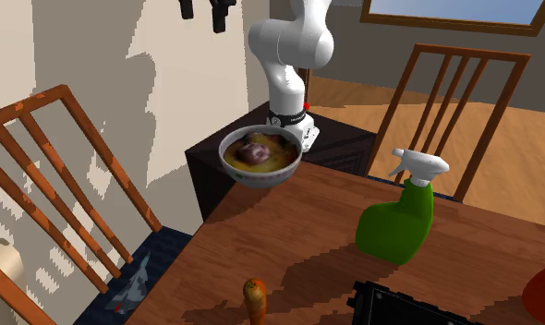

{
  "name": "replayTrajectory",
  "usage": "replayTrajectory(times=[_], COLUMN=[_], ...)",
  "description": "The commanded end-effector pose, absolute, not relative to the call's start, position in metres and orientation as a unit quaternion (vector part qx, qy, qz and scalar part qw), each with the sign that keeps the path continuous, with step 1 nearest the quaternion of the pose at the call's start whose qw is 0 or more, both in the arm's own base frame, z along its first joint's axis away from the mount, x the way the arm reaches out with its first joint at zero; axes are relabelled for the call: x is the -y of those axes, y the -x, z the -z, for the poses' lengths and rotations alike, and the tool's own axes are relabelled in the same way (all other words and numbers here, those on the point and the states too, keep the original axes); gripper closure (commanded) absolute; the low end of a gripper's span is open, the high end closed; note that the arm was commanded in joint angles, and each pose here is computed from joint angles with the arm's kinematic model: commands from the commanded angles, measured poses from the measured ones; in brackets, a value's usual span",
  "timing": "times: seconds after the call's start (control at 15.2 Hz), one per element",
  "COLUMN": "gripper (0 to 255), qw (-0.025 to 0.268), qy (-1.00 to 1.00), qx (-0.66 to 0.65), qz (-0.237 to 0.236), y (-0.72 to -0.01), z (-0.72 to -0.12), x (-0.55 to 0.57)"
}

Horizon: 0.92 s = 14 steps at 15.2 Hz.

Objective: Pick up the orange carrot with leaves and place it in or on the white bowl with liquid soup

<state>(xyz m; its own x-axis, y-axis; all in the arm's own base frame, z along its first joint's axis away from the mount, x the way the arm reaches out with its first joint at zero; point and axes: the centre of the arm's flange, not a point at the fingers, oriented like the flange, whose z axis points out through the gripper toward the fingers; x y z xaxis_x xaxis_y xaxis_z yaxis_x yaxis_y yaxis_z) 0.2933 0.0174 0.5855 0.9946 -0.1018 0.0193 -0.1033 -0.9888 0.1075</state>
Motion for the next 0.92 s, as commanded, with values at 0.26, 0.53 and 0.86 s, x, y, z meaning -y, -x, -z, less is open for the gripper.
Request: replayTrajectory(times=[0.26, 0.53, 0.86], gripper=[0, 0, 0], qw=[0.046, 0.037, 0.027], qy=[-0.998, -0.998, -0.998], qx=[0.046, 0.040, 0.032], qz=[-0.019, -0.030, -0.045], y=[-0.319, -0.345, -0.378], z=[-0.558, -0.532, -0.502], x=[-0.049, -0.082, -0.123])
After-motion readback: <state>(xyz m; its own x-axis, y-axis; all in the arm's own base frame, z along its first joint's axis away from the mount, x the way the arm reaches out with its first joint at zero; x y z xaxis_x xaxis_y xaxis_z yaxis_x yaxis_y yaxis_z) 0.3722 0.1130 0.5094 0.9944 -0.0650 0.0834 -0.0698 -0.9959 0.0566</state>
